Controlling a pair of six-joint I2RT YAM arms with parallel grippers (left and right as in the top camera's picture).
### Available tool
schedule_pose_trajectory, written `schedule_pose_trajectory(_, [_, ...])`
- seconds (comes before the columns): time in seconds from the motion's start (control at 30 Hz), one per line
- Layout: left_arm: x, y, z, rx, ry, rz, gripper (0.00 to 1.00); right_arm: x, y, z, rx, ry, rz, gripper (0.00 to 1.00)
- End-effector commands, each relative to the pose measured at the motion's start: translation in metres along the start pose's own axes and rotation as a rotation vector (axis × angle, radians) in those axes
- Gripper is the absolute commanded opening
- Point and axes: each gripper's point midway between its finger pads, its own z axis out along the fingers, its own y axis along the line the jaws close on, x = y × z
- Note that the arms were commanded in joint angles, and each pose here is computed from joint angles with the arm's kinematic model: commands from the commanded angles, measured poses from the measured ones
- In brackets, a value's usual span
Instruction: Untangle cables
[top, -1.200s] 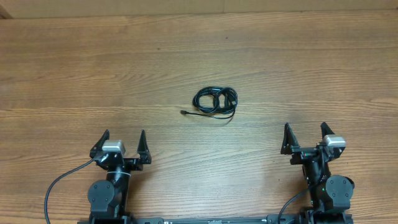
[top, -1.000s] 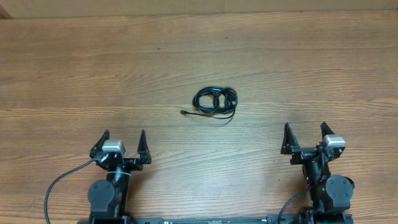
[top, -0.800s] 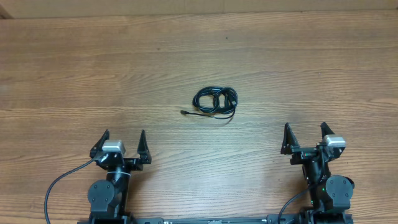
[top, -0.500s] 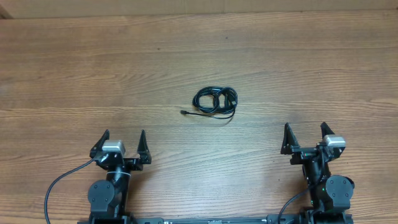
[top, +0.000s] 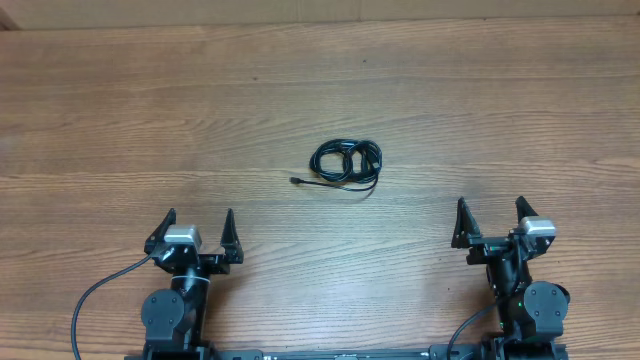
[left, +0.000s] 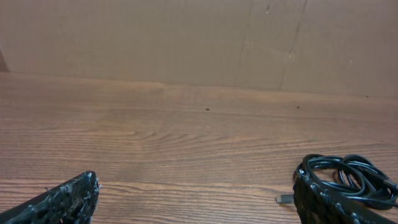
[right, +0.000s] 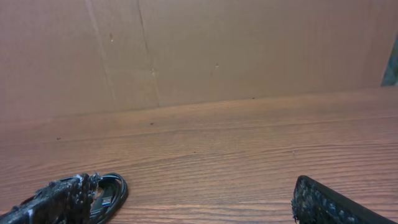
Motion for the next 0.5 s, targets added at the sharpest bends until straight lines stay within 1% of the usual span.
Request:
schedule_pose_trajectory(0.0, [-0.0004, 0.0021, -0.0004, -0.009, -0.006, -0.011, 1.00, 0.0011, -0.0015, 0.0001, 0.008, -0.007, 0.004, 1.00])
schedule_pose_trajectory(0.47, [-0.0004, 0.0026, -0.0004, -0.012, -0.007, -0.003, 1.00, 0.0011, -0.0015, 0.0001, 0.008, -0.007, 0.004, 1.00])
